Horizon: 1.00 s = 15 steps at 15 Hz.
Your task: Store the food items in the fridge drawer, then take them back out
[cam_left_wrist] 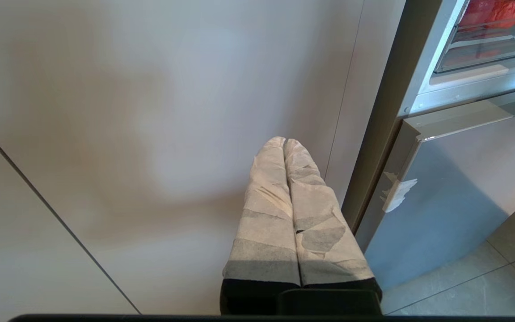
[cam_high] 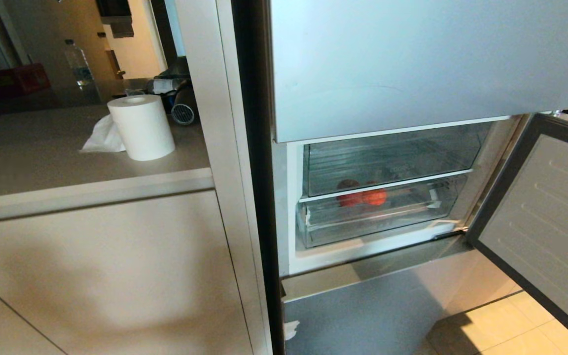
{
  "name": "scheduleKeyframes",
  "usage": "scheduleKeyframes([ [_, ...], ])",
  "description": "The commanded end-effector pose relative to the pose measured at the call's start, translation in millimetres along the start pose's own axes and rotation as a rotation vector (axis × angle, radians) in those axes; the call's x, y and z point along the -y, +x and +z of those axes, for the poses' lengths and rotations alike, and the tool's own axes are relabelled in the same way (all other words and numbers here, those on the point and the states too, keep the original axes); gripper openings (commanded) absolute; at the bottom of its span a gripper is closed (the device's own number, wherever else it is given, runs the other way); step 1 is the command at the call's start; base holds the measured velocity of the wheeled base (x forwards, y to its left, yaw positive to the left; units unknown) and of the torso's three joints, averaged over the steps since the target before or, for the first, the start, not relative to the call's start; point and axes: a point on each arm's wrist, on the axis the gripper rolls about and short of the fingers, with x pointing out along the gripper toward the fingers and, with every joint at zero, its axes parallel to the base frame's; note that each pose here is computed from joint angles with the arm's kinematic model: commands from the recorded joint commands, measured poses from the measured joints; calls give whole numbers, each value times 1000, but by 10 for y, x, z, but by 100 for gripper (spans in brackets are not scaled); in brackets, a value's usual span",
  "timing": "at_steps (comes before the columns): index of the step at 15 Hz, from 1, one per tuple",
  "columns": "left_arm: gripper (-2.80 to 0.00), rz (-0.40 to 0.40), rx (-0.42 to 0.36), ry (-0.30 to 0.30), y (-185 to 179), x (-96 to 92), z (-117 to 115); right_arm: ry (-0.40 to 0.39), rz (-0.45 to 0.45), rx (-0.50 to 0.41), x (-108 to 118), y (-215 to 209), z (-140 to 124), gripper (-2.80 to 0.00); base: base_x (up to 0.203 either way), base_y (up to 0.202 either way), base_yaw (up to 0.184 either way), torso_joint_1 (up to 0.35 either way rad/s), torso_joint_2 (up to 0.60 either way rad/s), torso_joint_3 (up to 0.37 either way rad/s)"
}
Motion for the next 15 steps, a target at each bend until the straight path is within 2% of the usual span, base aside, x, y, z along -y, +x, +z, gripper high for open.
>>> scheduleKeyframes([
  [1,-280,0,-2,-2,1,0,0,4,-26,146,-6,-110,-46,-280,0,0,0,0,0,0],
  [9,-280,2,-5,3,2,0,-6,25,-33,145,-6,-109,-44,-280,0,0,0,0,0,0],
  [12,-280,2,-5,0,2,0,-6,99,-42,148,-3,-109,-42,-280,0,0,0,0,0,0],
  [15,-280,2,-2,-1,1,0,-1,115,-45,149,-2,-109,-42,-280,-24,0,1,6,2,-1],
])
